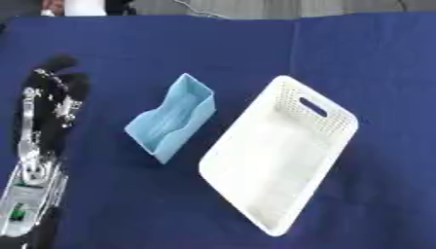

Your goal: Pick up objects on the table and place them in the box.

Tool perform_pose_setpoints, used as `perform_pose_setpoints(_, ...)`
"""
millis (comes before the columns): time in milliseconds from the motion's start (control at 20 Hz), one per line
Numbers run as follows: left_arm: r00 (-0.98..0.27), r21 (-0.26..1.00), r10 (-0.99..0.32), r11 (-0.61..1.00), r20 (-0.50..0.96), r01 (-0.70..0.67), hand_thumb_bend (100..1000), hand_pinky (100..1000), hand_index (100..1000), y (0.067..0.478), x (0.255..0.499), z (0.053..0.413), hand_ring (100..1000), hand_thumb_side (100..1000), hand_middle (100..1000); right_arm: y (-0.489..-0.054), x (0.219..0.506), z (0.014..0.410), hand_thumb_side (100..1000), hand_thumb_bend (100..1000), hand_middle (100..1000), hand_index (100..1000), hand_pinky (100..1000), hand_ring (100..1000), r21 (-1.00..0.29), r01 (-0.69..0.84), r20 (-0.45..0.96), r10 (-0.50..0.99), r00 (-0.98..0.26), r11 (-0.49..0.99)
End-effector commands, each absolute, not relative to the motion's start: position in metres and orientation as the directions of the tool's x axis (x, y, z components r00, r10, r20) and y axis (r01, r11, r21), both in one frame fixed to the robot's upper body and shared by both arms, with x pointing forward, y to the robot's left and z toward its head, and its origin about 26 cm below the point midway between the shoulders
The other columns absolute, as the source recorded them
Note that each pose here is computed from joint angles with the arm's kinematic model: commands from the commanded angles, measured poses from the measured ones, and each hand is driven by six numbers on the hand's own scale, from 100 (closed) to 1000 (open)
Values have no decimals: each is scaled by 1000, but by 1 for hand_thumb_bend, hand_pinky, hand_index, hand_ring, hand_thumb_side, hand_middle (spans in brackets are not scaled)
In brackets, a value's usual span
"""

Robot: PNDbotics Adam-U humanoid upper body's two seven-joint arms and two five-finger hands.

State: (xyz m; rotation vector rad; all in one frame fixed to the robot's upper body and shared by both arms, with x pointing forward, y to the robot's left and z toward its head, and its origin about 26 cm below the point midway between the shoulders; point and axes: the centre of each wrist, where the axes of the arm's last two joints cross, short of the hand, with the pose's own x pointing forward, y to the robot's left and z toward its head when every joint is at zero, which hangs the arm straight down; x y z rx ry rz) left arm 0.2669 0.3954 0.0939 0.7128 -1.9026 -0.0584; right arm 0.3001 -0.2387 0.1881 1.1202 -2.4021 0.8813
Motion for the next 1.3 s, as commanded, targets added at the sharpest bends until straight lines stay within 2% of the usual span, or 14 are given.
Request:
perform_pose_setpoints(50, -179, 528, -641, 734, 746, -428, 774, 671, 896, 411, 269, 107, 797, 528, 827, -242, 297, 191, 894, 100, 944, 976, 830, 930, -527, -717, 467, -550, -693, 456)
perform_pose_setpoints(100, -159, 567, -671, 710, 724, -417, 737, 657, 891, 414, 270, 109, 788, 543, 819, -242, 297, 191, 894, 100, 943, 974, 829, 929, -526, -718, 471, -547, -692, 456)
perform_pose_setpoints(150, -146, 595, -693, 692, 706, -409, 829, 666, 884, 416, 271, 111, 793, 516, 818, -243, 297, 191, 894, 100, 944, 976, 830, 930, -526, -719, 474, -545, -692, 455)
perform_pose_setpoints(300, -89, 723, -791, 593, 605, -356, 933, 673, 888, 431, 271, 120, 796, 471, 823, -245, 297, 189, 894, 100, 945, 978, 831, 931, -524, -720, 487, -535, -691, 454)
perform_pose_setpoints(550, -88, 847, -882, 470, 463, -247, 956, 684, 885, 451, 272, 137, 800, 487, 826, -247, 296, 187, 894, 100, 946, 980, 832, 931, -526, -723, 504, -520, -690, 448)
perform_pose_setpoints(1150, -239, 834, -843, 525, 482, -171, 908, 652, 863, 444, 289, 175, 767, 501, 799, -245, 295, 186, 894, 100, 947, 983, 834, 933, -524, -730, 517, -518, -682, 438)
perform_pose_setpoints(1300, -268, 795, -790, 595, 552, -117, 903, 636, 855, 430, 295, 177, 753, 486, 786, -244, 295, 186, 894, 100, 947, 983, 834, 933, -524, -733, 517, -522, -679, 434)
